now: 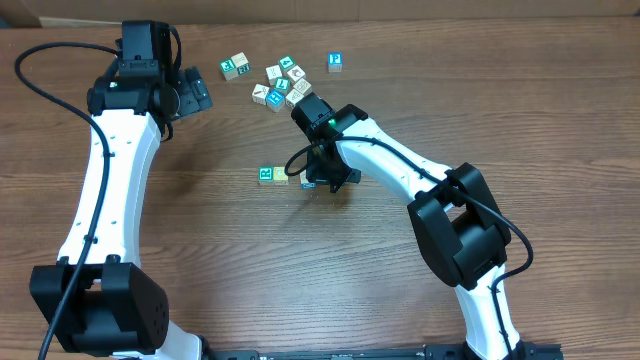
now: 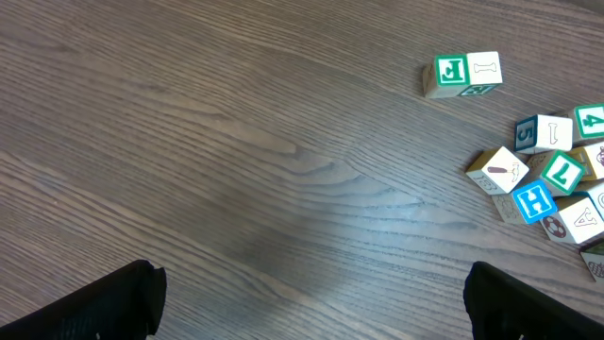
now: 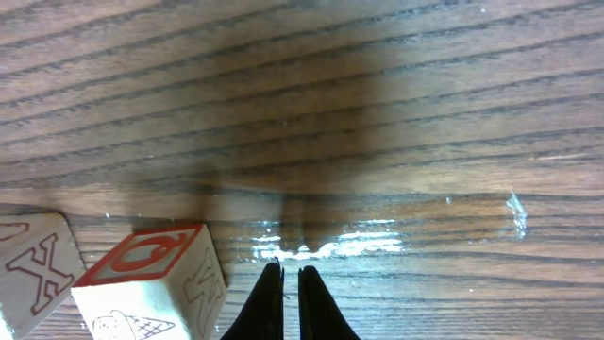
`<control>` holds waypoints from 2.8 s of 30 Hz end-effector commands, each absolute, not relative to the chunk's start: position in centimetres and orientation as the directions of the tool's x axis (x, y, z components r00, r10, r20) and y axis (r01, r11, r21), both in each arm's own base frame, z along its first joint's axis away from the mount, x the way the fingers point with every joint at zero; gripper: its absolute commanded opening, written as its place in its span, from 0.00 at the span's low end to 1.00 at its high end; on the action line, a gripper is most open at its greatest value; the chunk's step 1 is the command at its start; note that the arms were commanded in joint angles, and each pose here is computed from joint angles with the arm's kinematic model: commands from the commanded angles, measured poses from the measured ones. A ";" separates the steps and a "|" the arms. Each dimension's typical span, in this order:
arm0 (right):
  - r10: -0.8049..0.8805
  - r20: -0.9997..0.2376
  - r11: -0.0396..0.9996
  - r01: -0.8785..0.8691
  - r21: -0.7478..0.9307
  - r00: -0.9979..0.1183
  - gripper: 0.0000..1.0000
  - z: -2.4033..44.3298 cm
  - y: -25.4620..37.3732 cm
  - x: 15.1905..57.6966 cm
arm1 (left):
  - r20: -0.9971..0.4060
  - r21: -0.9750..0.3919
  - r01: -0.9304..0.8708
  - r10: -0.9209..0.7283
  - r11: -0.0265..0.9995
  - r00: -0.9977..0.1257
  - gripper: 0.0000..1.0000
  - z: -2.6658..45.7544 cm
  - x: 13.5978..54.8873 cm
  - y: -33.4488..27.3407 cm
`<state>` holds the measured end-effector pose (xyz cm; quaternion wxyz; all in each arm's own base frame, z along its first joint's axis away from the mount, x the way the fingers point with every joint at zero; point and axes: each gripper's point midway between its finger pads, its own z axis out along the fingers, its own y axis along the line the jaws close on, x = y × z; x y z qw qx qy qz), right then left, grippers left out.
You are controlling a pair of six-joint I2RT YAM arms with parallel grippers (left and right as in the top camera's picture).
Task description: Form a horizontal line
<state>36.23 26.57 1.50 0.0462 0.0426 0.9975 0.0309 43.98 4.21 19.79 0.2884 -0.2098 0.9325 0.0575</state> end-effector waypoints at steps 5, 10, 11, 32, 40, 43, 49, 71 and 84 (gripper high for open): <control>0.088 -0.112 0.993 0.079 0.085 -0.990 0.04 2.5 26.9 36.3 | -0.568 0.001 -0.428 -0.352 0.904 -0.744 1.00 19.8 44.0 4.4; 0.089 -0.116 0.993 0.078 0.093 -0.989 0.04 2.5 27.1 36.5 | -0.568 0.001 -0.428 -0.352 0.904 -0.744 1.00 19.8 44.0 4.4; 0.088 -0.114 0.992 0.077 0.099 -0.990 0.04 2.5 27.2 36.5 | -0.567 0.001 -0.428 -0.352 0.904 -0.745 1.00 19.8 44.0 4.4; 0.090 -0.130 0.987 0.071 0.145 -0.987 0.04 2.7 28.1 37.0 | -0.568 0.001 -0.428 -0.352 0.904 -0.744 1.00 19.8 44.0 4.4; 0.091 -0.140 0.986 0.069 0.154 -0.986 0.04 2.8 28.4 37.3 | -0.568 0.001 -0.428 -0.352 0.904 -0.744 1.00 19.8 44.0 4.4; 0.092 -0.148 0.985 0.068 0.161 -0.985 0.04 2.8 28.5 37.5 | -0.568 0.001 -0.428 -0.352 0.904 -0.744 0.99 19.8 44.0 4.4; 0.089 -0.123 0.988 0.072 0.138 -0.988 0.04 2.7 28.0 36.9 | -0.568 0.001 -0.428 -0.352 0.904 -0.744 1.00 19.8 44.0 4.4; 0.075 -0.120 0.988 0.058 0.146 -0.990 0.04 1.9 28.6 36.3 | -0.568 0.001 -0.428 -0.352 0.904 -0.744 1.00 19.8 44.0 4.4; 0.083 -0.144 0.979 0.054 0.198 -0.986 0.04 2.2 29.6 37.1 | -0.568 0.001 -0.428 -0.352 0.904 -0.744 1.00 19.8 44.0 4.4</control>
